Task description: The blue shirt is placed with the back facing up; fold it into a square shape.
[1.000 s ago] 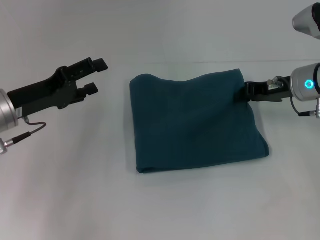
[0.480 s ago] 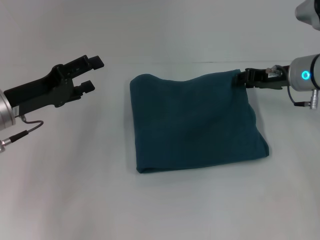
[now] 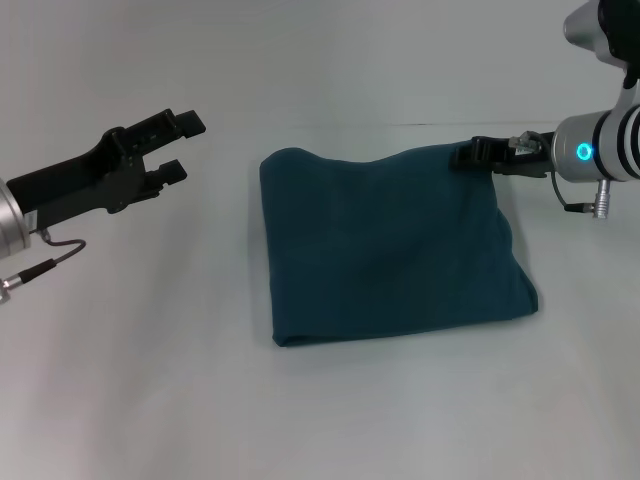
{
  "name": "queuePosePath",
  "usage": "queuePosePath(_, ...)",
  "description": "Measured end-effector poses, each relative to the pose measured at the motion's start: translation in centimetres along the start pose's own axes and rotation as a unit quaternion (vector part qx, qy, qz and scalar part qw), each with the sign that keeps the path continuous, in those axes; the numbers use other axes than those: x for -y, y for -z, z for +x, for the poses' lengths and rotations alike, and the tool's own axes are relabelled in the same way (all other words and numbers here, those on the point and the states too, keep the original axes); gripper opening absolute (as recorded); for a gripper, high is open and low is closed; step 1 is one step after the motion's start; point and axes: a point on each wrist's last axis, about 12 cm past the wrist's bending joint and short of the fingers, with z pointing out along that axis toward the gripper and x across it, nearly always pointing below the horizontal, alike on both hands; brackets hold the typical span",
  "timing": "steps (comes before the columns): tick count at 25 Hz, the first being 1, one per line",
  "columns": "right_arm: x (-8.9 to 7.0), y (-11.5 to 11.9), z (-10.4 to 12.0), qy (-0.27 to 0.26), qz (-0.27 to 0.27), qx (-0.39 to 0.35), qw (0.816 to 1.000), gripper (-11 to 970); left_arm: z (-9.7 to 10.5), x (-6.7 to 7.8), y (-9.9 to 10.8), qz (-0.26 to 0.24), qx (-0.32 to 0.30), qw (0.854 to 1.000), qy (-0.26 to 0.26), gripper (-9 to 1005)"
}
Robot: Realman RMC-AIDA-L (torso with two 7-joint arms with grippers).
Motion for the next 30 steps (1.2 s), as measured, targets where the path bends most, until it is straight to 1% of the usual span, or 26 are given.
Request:
queuePosePath(1,0.0,0.0,0.0,0.000,0.001,0.001,1.000,445,0.0,0.0,0.0,0.000,0.000,1.000,0.000,928)
queuePosePath(6,0.3,0.3,-0.3,0.007,0.003,0.012,1.000,382,0.0,0.0,0.0,0.000,0.000,1.000,0.000,927)
queuePosePath(12,-0.2,0.2,-0.3,0.026,-0.002,0.013,1.000,156,0.1,0.0,-0.1,0.000,0.000,1.000,0.001,927)
queuePosePath(18,-0.3,0.2,-0.2,0.033,-0.006,0.010,0.999,46,0.2,-0.1,-0.1,0.001,-0.001,1.000,0.003,927)
queuePosePath(20,-0.4,0.4,-0.1,0.043,-0.011,0.012,0.999,9,0.2,-0.1,-0.1,0.001,-0.001,1.000,0.004,927)
queuePosePath(24,-1.0,1.0,0.3,0.081,-0.025,0.016,0.996,10,0.4,-0.2,0.0,0.000,-0.002,1.000,0.007,927)
queuePosePath(30,-1.8,1.0,0.6,0.133,-0.026,0.003,0.991,9,0.4,-0.3,-0.1,0.000,-0.002,1.000,0.008,927)
